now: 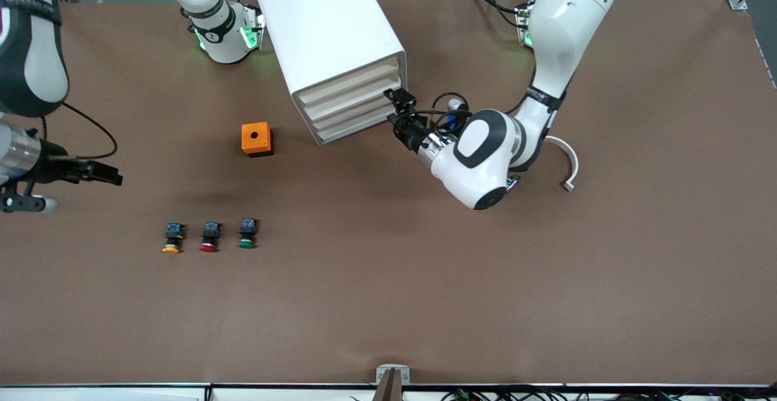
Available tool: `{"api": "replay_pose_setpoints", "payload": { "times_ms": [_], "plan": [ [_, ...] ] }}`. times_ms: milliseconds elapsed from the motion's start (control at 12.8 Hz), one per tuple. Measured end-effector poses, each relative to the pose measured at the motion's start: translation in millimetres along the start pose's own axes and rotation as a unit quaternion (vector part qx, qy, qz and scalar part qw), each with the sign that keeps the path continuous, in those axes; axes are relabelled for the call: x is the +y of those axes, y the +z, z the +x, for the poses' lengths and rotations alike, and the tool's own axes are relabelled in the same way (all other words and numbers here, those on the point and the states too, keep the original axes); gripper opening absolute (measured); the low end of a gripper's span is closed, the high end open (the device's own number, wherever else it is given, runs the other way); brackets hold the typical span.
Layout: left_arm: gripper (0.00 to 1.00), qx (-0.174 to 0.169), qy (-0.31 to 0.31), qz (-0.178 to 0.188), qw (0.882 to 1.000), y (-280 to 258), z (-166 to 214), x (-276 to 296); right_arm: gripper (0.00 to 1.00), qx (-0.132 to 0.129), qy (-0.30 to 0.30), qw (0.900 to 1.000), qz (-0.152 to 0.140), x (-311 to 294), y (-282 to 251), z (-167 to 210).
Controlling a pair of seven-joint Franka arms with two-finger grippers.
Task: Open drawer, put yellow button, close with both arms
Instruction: 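Pull the drawer open with the left gripper while the right gripper reaches the button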
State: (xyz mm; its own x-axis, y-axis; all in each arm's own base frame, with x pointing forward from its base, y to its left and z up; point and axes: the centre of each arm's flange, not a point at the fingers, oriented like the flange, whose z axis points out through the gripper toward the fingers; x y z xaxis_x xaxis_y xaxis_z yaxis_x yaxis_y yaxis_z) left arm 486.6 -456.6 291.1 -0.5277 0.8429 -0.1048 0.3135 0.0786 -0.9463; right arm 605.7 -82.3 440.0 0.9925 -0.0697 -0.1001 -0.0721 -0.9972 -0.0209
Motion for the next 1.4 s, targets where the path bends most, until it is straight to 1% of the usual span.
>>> {"api": "replay_pose_setpoints", "payload": {
  "times_ms": [78,311,389,545,701,778,1012,1246,1401],
  "plan": [
    [0.69,-0.001,-0.003,0.011,1.0,10.9,-3.3,1.1,1.0,0.002,0.0,1.0,-0.001,0.4,17.5,9.4],
    [0.67,0.012,-0.008,0.026,1.0,38.6,-7.6,7.3,1.0,0.01,0.001,1.0,-0.005,2.7,74.1,35.4],
    [0.62,0.017,-0.009,0.029,0.999,46.7,-8.5,8.5,1.0,0.009,0.003,1.0,-0.007,4.2,94.7,42.3],
    [0.6,0.025,-0.011,0.033,0.999,59.7,-9.6,11.2,1.0,0.006,0.009,1.0,-0.007,7.8,135.4,52.8],
    [0.59,0.029,-0.017,0.037,0.999,68.0,-10.3,12.6,1.0,0.009,0.016,1.0,0.003,7.0,169.5,58.5],
    [0.52,0.033,-0.023,0.038,0.998,72.7,-10.8,12.2,1.0,0.012,0.017,1.0,0.003,5.7,183.0,59.0],
    [0.48,0.046,-0.036,0.039,0.998,88.9,-12.4,10.5,1.0,0.001,0.019,1.0,0.004,4.9,221.2,56.0],
    [0.15,0.047,-0.039,0.04,0.997,89.9,-12.5,10.2,1.0,-0.006,0.022,1.0,0.006,5.1,242.1,54.0],
    [0.14,0.046,-0.04,0.04,0.997,88.1,-12.6,10.4,0.97,-0.005,0.027,1.0,0.013,2.2,250.6,53.2]
  ]
}}
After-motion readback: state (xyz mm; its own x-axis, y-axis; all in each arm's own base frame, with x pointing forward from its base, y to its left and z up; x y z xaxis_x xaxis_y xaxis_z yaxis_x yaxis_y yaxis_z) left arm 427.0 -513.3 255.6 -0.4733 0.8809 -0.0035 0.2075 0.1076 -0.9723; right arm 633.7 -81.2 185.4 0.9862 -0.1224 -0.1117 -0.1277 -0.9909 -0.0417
